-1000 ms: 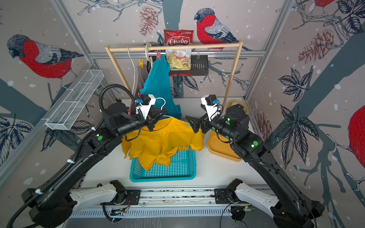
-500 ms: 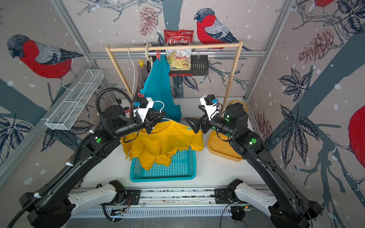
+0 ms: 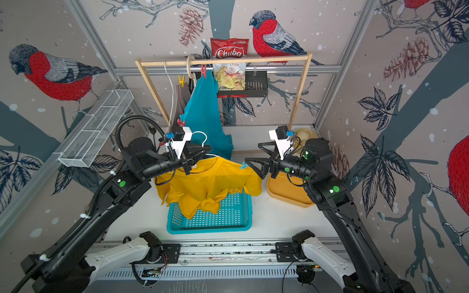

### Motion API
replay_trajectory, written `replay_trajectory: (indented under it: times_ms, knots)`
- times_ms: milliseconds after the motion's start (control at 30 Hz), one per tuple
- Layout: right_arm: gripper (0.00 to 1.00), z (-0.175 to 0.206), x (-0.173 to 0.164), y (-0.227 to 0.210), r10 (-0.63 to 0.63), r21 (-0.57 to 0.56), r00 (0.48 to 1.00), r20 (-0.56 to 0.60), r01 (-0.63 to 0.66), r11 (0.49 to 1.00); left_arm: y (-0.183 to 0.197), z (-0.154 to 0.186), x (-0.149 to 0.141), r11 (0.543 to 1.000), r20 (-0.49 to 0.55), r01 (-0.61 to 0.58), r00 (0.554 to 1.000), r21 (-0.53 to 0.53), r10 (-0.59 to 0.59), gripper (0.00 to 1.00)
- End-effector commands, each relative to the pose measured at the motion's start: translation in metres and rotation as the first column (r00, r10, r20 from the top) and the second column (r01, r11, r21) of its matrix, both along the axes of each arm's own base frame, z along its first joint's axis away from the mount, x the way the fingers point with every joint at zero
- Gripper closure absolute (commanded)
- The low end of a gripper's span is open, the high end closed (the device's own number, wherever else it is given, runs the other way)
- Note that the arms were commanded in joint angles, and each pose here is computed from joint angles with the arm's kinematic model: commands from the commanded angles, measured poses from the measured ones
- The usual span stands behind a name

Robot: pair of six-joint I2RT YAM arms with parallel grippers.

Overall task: Remove the clothespins securing t-shirts to the hanger
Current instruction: Remove the clothespin from the hanger.

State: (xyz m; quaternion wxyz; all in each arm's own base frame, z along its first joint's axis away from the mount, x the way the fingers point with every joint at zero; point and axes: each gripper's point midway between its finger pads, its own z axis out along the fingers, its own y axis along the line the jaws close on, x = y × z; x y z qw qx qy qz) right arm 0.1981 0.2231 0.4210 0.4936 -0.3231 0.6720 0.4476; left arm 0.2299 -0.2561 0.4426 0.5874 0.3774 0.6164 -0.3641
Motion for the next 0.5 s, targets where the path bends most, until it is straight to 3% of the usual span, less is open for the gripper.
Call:
replay_trajectory:
  times_ms: [0, 167, 333, 467]
  knots:
    - [0.0, 0.011, -0.012, 0.011, 0.105, 0.027, 0.994, 0.02, -0.106, 0.994, -0.001, 0.038, -0.001, 0.999, 0.062, 0.043, 0.997, -0.033, -0.041, 1.0]
    - [0.0, -0.013, -0.004, 0.016, 0.056, -0.003, 0.997, 0.06, -0.056, 0.998, -0.007, 0.027, 0.003, 0.997, 0.023, 0.074, 0.997, -0.035, -0.073, 1.0]
    - [0.0, -0.015, -0.011, 0.019, 0.098, 0.0, 0.993, 0.068, -0.098, 0.995, -0.008, 0.021, -0.002, 0.993, 0.019, 0.101, 0.995, -0.053, -0.1, 1.0]
    - [0.09, -0.016, -0.013, 0.018, 0.105, -0.024, 0.992, 0.065, -0.104, 0.994, -0.005, 0.02, -0.005, 0.994, 0.014, 0.093, 0.996, -0.057, -0.093, 1.0]
